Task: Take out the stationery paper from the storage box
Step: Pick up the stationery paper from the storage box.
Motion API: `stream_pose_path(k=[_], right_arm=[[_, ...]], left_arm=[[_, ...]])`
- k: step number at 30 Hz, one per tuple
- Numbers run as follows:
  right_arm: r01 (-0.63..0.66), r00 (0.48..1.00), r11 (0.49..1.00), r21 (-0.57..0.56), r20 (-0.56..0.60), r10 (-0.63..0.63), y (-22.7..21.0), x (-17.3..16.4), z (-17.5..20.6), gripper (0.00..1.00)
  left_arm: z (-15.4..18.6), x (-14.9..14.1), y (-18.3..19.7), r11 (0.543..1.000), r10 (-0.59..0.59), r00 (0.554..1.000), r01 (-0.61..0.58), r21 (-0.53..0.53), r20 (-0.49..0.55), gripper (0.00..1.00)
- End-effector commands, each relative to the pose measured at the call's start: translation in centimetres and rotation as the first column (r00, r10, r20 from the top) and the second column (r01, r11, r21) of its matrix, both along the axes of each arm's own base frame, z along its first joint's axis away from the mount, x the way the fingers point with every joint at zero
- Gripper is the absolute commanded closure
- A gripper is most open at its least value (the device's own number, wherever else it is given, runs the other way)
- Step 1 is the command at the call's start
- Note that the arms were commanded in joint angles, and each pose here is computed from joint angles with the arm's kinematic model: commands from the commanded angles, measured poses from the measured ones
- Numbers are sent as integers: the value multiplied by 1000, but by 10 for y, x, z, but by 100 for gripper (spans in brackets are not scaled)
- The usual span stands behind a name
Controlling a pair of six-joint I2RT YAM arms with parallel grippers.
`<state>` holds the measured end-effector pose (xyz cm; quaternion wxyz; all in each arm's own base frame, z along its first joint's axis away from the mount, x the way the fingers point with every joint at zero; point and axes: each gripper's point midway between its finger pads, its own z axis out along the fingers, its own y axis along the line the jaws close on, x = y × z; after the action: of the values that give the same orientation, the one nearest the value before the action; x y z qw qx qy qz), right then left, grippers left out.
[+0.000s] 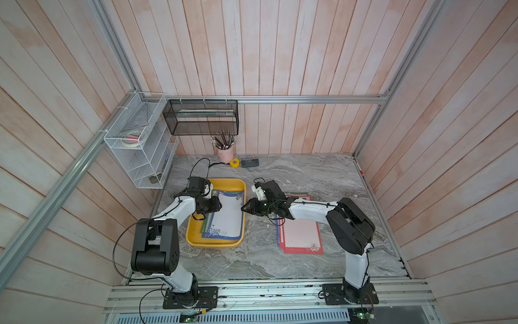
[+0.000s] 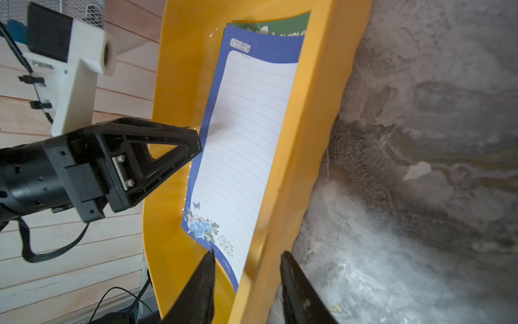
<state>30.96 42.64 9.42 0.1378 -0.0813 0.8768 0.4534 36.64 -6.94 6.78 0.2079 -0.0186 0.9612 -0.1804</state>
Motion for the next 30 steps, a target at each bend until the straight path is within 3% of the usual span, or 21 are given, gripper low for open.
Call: stream_pose_path(k=[1,10,24,30], right_arm=[[-10,1000,1000,-8,-14,10,4,0,-6,59],[-7,1000,1000,-5,-13,7,4,0,-6,59],[-7,1000,1000,-3,-7,7,3,1,-2,60],[-7,1000,1000,-6,5,7,4,4,4,60]], left_arm=[[8,0,-11,998,-24,999,26,-62,22,53],[2,-3,-25,983,-24,999,19,-185,-21,57],[-29,-1,-22,982,13,992,-37,-183,-127,57],[-24,-1,-33,967,-16,992,-16,-253,-125,57]])
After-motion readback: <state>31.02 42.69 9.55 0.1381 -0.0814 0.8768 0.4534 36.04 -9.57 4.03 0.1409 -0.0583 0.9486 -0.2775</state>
